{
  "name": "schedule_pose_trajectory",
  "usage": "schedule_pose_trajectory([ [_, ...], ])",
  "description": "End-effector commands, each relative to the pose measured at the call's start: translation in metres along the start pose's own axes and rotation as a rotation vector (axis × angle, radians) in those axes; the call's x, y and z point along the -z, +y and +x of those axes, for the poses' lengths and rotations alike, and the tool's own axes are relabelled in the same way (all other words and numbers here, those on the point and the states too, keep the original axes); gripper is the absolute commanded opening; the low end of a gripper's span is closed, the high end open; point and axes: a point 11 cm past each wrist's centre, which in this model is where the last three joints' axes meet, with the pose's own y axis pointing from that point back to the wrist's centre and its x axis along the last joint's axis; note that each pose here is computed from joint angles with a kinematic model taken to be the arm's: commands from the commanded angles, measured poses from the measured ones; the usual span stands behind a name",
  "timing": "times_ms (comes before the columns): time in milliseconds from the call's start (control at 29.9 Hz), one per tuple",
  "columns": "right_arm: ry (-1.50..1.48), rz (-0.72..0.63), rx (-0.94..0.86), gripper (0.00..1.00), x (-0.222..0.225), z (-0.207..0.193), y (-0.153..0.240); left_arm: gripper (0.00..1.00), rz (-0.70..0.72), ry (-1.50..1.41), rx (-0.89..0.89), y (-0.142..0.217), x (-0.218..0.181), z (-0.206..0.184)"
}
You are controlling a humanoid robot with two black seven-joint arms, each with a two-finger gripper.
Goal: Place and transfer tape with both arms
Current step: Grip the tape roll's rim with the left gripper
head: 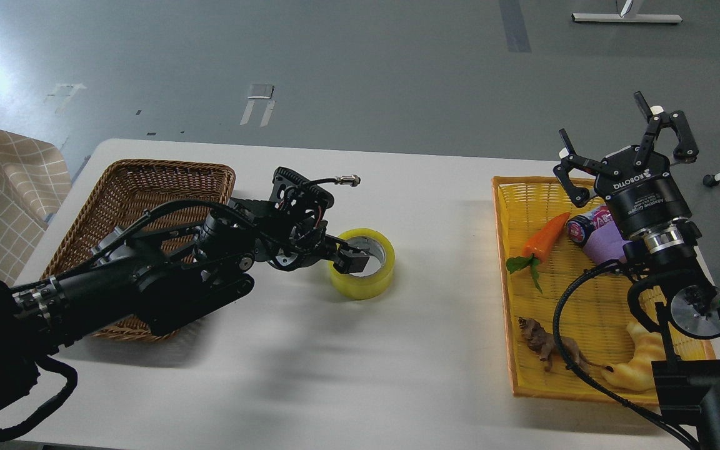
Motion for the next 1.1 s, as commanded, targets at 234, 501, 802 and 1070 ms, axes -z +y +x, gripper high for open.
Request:
schedule_pose_trajectory([
  [234, -0.004, 0.000, -0.008, 0.99, -0.001, 0.003, 0.001, 0.90, 0.012, 0.014, 0.020, -0.004, 0.004, -0.009],
  [501, -0.004, 0.000, -0.008, 0.99, -0.001, 0.003, 0.001, 0.67, 0.029, 0.032, 0.040, -0.009, 0.010, -0.016],
  [802, -0.004, 0.002, -0.008, 0.99, 0.000, 0.003, 0.001, 0.00, 0.018, 0.051, 0.049, -0.010, 0.014, -0.019],
  [1070, -0.003, 0.004, -0.007, 0.99, 0.000, 0.002, 0.000, 0.00, -0.050, 0.023, 0.005, -0.001, 0.004, 0.000],
])
